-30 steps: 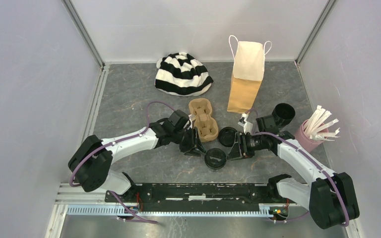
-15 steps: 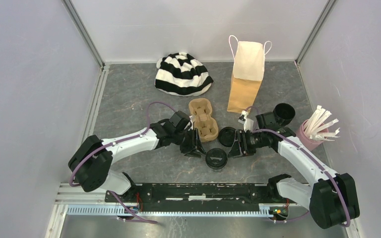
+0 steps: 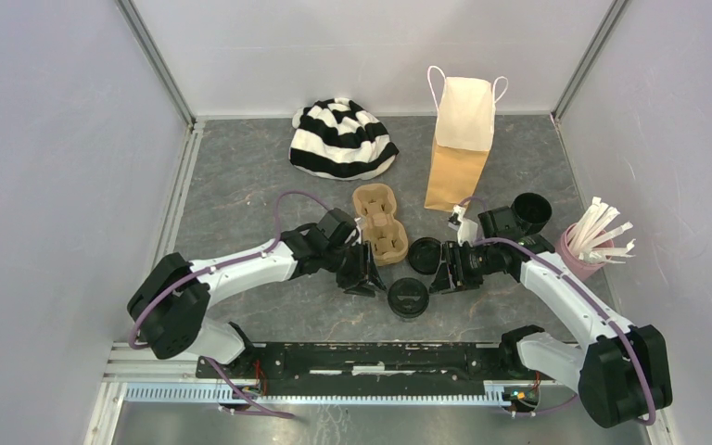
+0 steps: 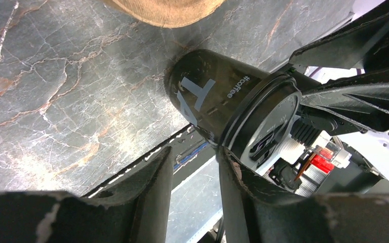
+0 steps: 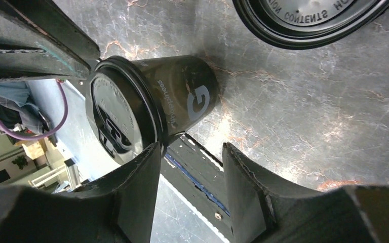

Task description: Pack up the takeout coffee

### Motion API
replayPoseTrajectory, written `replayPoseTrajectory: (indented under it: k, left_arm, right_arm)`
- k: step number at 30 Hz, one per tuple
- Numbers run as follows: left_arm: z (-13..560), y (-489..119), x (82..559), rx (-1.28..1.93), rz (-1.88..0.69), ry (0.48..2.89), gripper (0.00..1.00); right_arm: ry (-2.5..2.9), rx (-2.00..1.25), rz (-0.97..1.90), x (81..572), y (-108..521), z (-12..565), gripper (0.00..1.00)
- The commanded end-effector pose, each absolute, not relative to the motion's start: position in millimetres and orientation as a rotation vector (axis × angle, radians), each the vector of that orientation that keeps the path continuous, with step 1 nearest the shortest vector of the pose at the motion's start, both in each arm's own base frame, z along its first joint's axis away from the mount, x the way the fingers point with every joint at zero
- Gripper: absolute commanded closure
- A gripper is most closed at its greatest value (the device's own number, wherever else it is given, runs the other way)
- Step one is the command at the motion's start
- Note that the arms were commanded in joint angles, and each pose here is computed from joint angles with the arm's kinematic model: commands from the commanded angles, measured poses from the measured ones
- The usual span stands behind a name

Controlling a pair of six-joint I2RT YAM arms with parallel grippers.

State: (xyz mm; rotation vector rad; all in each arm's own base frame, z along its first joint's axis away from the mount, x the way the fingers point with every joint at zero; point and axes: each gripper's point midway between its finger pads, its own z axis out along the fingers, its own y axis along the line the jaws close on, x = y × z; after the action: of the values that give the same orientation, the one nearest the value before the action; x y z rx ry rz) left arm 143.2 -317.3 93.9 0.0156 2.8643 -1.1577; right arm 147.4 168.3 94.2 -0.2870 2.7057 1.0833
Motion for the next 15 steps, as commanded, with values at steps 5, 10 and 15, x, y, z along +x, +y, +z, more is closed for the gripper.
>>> replayPoseTrajectory:
  k: [5,10,15]
  left_arm:
    - [125.9,-324.2,149.2,0.092,-1.221,2.759,0.52]
    - [127.3,-324.6,148.9,0.096,-1.226,2.758,0.51]
    - [121.6,-325.6,146.5,0.103,-1.228,2.781,0.52]
  right_arm:
    - [2.673,-0.336,1.012,155.0,164.6,97.1,0.45]
    - [2.676,-0.333,0.998,153.8,162.3,101.2,0.46]
    - [2.657,-0.35,1.085,146.9,169.2,102.8,0.46]
